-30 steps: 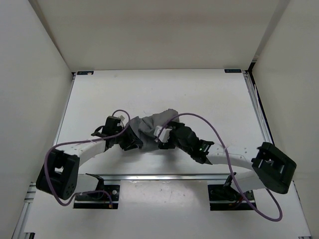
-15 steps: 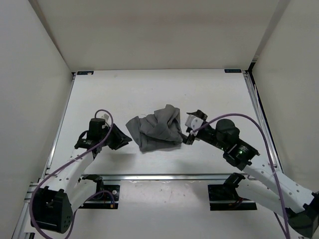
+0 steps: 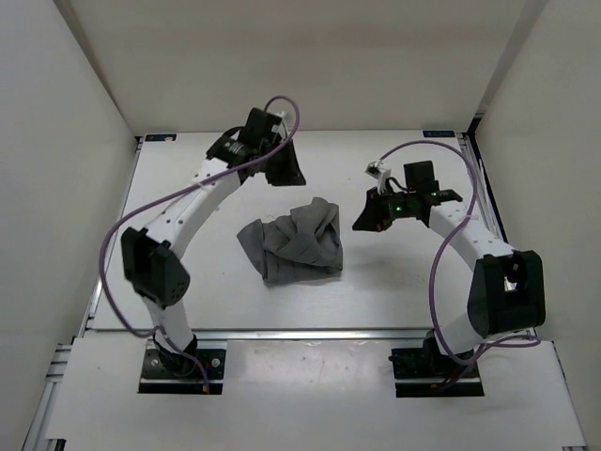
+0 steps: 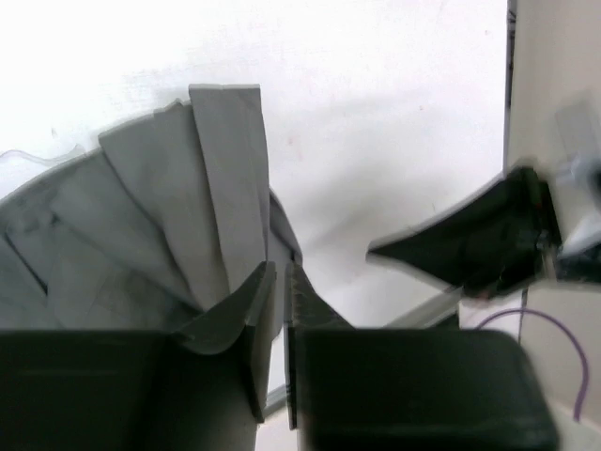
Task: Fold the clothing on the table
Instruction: Fold the skirt
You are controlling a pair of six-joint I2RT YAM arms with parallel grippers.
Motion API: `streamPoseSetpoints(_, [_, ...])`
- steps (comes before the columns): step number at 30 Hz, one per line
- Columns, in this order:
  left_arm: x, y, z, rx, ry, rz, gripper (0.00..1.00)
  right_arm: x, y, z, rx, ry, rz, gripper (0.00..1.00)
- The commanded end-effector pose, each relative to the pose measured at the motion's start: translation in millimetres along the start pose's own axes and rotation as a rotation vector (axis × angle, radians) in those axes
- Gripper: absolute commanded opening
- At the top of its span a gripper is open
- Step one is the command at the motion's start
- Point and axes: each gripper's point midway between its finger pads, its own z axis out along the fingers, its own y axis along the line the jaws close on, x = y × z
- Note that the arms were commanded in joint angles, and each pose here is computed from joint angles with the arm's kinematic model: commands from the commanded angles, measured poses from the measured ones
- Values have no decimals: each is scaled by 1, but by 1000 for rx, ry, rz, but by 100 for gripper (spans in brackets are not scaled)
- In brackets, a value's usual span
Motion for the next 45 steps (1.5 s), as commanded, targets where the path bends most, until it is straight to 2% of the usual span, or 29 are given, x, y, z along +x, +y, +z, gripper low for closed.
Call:
streamPoseSetpoints(1, [14,20,6,-121,183,84,22,0,49,8,-171,0,-13,0])
streamPoseSetpoints(2, [-1,8,4,-106,148,103,30,12,48,14,-168,26,-7,0])
streamPoseSetpoints(4, [9,11,24,-139,221,115,40,23,50,22,-181,45,-11,0])
streamPoseSetpoints(9, [32,17,50,-145,307,130,53,43,49,30,-201,54,10,0])
streamPoseSetpoints(19, [63,23,76,-108,383,98,58,53,45,44,-190,42,-24,0])
streamPoseSetpoints(25, [66,15,83,-51,369,68,59,48,40,50,-180,9,-13,0])
streamPoseSetpoints(28, [67,14,80,-23,367,54,55,48,36,52,-167,0,-5,0])
streamPoseSetpoints(30, [70,16,79,-7,367,29,42,49,36,53,-172,1,27,0])
streamPoseSetpoints(31, [71,16,77,13,361,15,34,51,35,55,-175,9,45,0])
streamPoseSetpoints(33, [72,16,73,37,347,-4,0,52,33,58,-181,16,51,0])
streamPoseSetpoints(45, [80,29,30,30,261,-53,0,69,-13,87,-37,143,172,0])
